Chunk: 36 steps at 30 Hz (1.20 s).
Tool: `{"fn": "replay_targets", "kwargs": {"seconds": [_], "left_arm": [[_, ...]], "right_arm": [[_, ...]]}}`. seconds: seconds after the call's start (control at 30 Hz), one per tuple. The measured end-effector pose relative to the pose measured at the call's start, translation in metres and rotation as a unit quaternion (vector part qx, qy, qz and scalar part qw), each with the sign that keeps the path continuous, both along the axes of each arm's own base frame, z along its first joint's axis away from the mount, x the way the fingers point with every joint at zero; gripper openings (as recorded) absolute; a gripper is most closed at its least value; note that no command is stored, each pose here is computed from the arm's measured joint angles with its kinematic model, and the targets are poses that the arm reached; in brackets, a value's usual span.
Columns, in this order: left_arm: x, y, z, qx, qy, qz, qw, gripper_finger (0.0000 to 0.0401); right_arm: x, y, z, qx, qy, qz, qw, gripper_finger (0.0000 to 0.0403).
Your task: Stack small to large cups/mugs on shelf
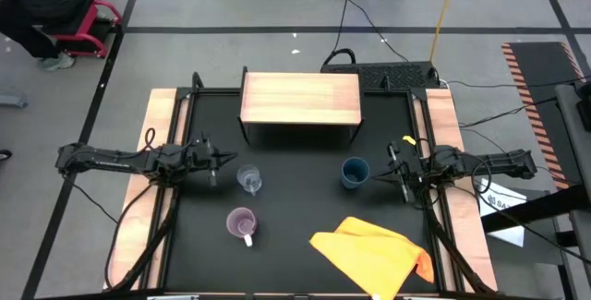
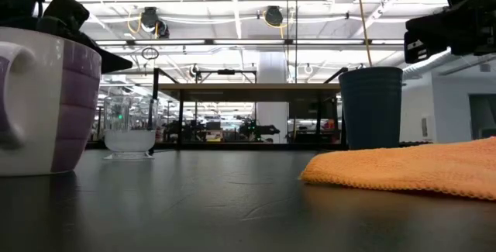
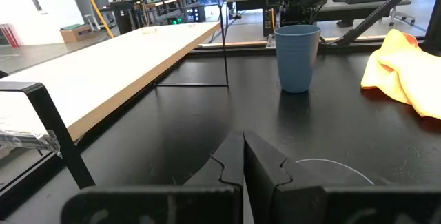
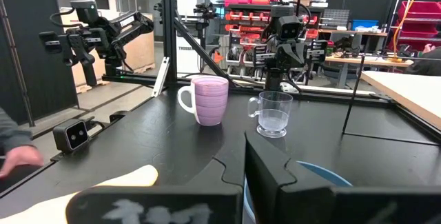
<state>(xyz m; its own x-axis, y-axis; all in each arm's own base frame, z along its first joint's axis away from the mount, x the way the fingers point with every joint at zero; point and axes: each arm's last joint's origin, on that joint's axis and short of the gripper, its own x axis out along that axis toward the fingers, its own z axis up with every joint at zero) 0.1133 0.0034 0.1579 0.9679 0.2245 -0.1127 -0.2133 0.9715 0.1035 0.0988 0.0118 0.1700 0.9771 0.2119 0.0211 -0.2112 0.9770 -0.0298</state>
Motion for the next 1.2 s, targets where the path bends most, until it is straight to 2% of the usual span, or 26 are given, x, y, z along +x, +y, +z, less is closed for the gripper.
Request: {"fn": "replay_targets", "kwargs": {"seconds": [1.03,1.2], "left_arm": [[0.0000,0.0000,0.0000,0.000,0.000,0.000,1.000,0.0006],[0.0001,-0.0001,0.0003,0.000,-0.002,0.000,1.000,0.0006]], "right_arm": [[0.0000,0.0000,-0.0001,0.000,0.000,0.000,1.000,0.0000],[0.0000,0.0000,-0.0001,-0.044,-0.009,-0.001,0.999,0.0000]]}}
